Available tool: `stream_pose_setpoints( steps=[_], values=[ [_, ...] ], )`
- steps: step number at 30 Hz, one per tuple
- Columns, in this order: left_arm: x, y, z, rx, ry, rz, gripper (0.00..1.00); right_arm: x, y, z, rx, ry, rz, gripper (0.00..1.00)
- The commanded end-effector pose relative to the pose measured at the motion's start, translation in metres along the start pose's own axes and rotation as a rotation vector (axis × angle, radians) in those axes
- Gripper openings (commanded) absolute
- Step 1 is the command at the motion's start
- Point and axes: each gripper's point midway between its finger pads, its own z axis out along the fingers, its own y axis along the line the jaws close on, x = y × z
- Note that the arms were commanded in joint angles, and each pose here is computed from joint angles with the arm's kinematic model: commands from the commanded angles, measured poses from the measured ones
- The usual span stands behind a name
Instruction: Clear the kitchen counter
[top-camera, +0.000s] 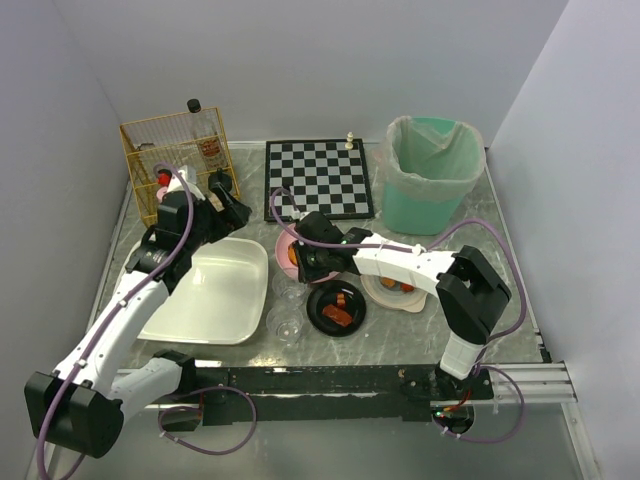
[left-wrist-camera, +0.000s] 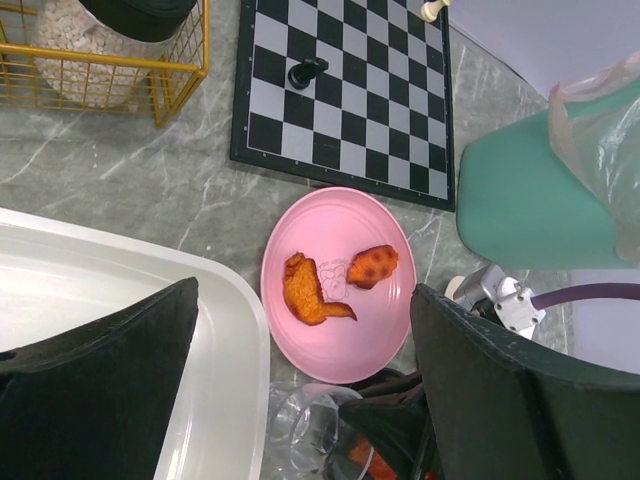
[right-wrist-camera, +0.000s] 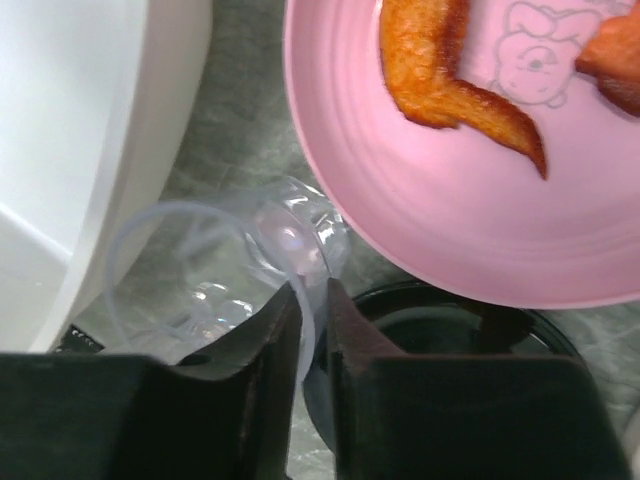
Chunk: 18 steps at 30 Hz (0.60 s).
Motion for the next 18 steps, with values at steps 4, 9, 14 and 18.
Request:
stream_pose_setpoints(
  steps=[4,9,14,18],
  values=[
    [-0.009,-0.008,0.0,0.037,-0.029,-0.002,0.9,-0.018,0.011,-0.012,-0.026,-0.046,-0.023,0.0],
    [-0.021,-0.016,-0.006,0.068,-0.069,0.017,0.93,-0.032,0.008,-0.031,-0.031,-0.115,-0.016,0.0],
    [-0.034,-0.032,-0.014,0.123,-0.107,0.018,0.94,-0.054,0.006,-0.067,-0.117,-0.242,0.029,0.0],
    [-0.039,-0.048,-0.018,0.207,-0.128,-0.01,0.95,-0.071,0.006,-0.101,-0.347,-0.309,0.131,0.0]
  ],
)
